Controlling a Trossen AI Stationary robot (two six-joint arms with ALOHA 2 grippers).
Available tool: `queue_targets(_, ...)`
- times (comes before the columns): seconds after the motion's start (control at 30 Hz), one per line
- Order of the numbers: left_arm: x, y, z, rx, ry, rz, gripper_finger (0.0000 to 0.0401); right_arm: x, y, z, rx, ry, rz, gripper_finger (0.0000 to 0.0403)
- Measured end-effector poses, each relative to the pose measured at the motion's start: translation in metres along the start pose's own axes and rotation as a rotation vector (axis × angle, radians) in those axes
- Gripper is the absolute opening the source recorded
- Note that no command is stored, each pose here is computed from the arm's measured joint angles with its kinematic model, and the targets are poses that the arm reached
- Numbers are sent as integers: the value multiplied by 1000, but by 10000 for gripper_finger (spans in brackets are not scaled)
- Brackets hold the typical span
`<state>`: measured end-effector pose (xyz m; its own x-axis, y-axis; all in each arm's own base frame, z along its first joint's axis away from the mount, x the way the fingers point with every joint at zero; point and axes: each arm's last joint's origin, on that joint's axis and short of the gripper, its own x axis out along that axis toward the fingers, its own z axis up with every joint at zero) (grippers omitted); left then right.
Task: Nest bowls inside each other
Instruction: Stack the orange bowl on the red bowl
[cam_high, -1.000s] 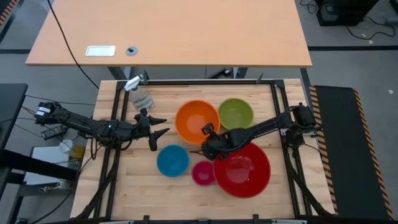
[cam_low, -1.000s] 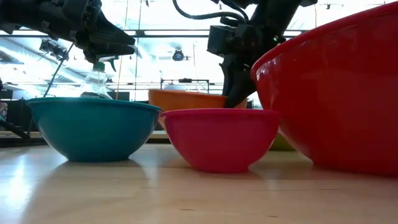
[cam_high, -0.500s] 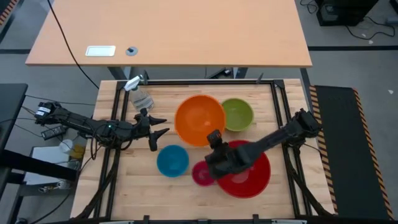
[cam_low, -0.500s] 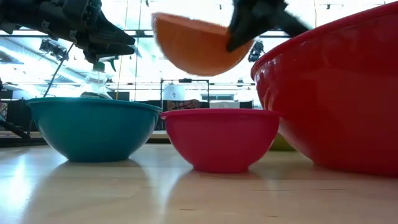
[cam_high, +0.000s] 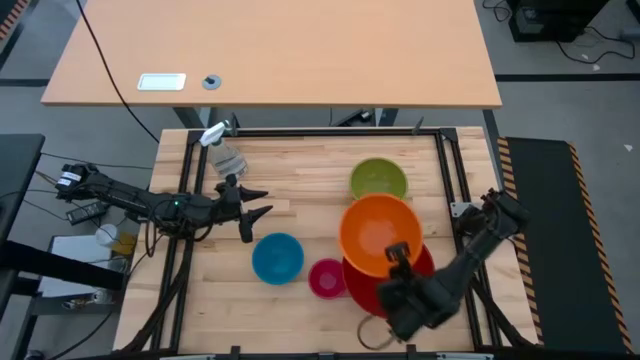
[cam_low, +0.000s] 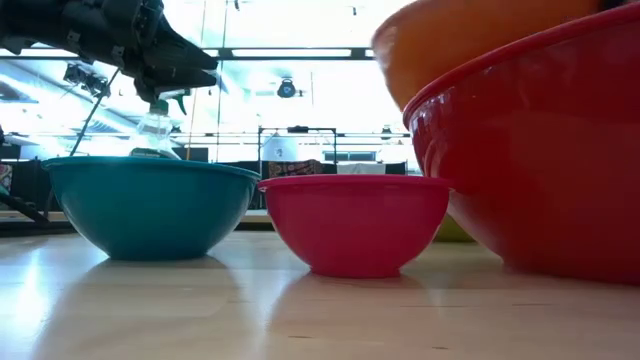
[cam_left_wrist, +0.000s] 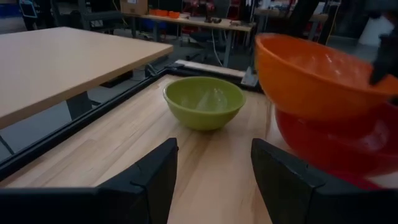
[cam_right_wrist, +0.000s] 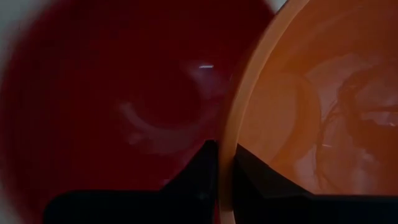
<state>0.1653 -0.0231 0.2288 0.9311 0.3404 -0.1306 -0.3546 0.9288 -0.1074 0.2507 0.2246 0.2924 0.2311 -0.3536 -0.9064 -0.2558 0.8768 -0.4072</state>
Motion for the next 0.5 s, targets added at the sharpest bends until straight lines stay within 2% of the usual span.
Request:
queue_targets(0.13, 0, -1, 6, -34, -58, -14, 208, -8, 21, -9, 77, -5, 69, 36)
queue_targets(0.23, -1, -3, 10, -54, -83, -75, 208, -7, 35, -12, 115, -39, 88, 36)
queue_targets(0.33, -1, -5, 13, -66, -104, -124, 208, 2, 44, -13, 138, -60, 104, 36)
queue_targets(0.5, -2, -5, 17, -68, -140, -128, 208, 26, 50, -10, 164, -54, 133, 36)
